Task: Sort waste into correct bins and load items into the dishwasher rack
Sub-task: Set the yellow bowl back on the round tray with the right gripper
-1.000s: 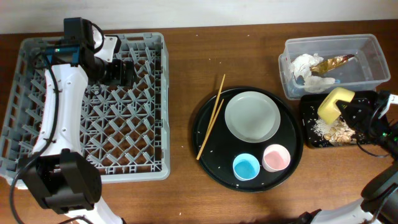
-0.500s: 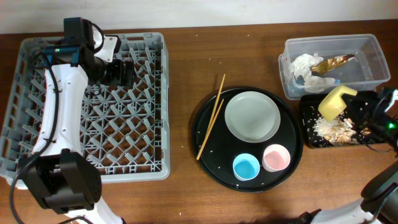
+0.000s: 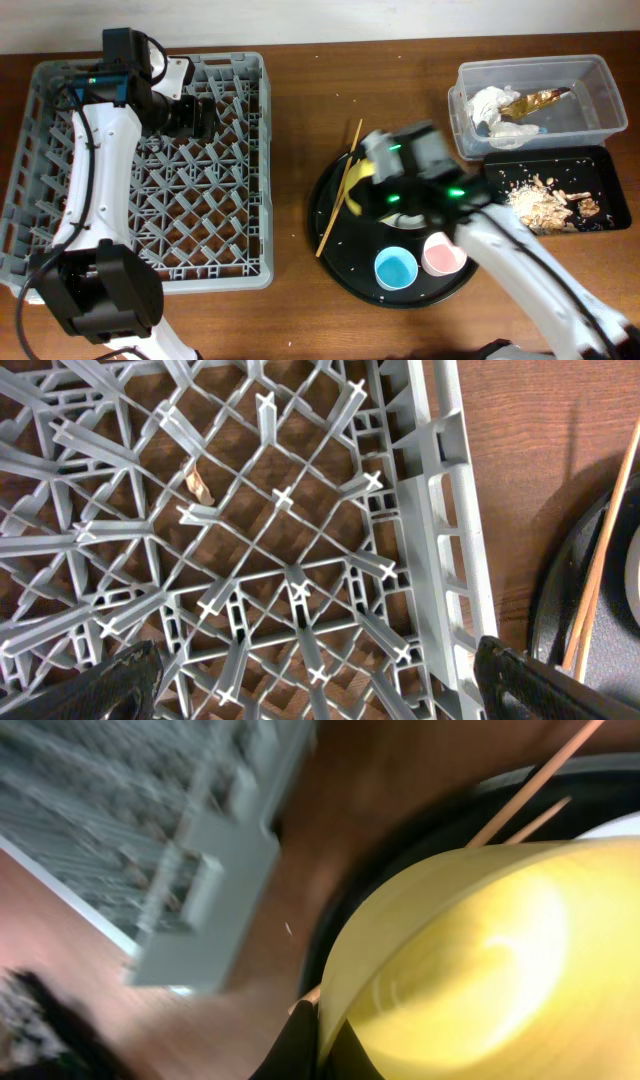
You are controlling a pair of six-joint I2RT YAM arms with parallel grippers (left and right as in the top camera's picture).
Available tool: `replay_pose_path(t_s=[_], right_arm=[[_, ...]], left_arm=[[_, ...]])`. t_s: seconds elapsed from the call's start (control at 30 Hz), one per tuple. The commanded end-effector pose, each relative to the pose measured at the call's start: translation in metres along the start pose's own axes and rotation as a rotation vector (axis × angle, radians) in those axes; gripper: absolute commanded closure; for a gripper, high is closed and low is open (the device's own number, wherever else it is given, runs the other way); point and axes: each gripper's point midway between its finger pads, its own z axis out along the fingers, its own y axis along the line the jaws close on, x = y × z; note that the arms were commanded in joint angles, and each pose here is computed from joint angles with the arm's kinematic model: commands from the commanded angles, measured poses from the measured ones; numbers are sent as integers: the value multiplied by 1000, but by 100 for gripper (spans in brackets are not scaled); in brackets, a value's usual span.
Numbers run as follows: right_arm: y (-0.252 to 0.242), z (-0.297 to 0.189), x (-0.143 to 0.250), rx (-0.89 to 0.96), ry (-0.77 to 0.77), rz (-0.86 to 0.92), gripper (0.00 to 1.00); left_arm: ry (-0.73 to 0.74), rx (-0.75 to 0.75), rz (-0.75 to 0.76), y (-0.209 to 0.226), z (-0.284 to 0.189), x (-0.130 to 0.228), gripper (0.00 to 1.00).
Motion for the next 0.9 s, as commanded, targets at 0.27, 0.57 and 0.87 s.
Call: replay_pose_path(t_s=[0.27,0.57,0.87], right_arm=[[2,73,68,125,307,-66,96],[18,9,25,171,341,-25,59],[-100,-112,33,342,274,425,60]], left_arm=[[-8,6,9,0,-1,-3,1],[-8,6,9,0,-1,-3,1],[30,94,-9,-16,-2,7,1]])
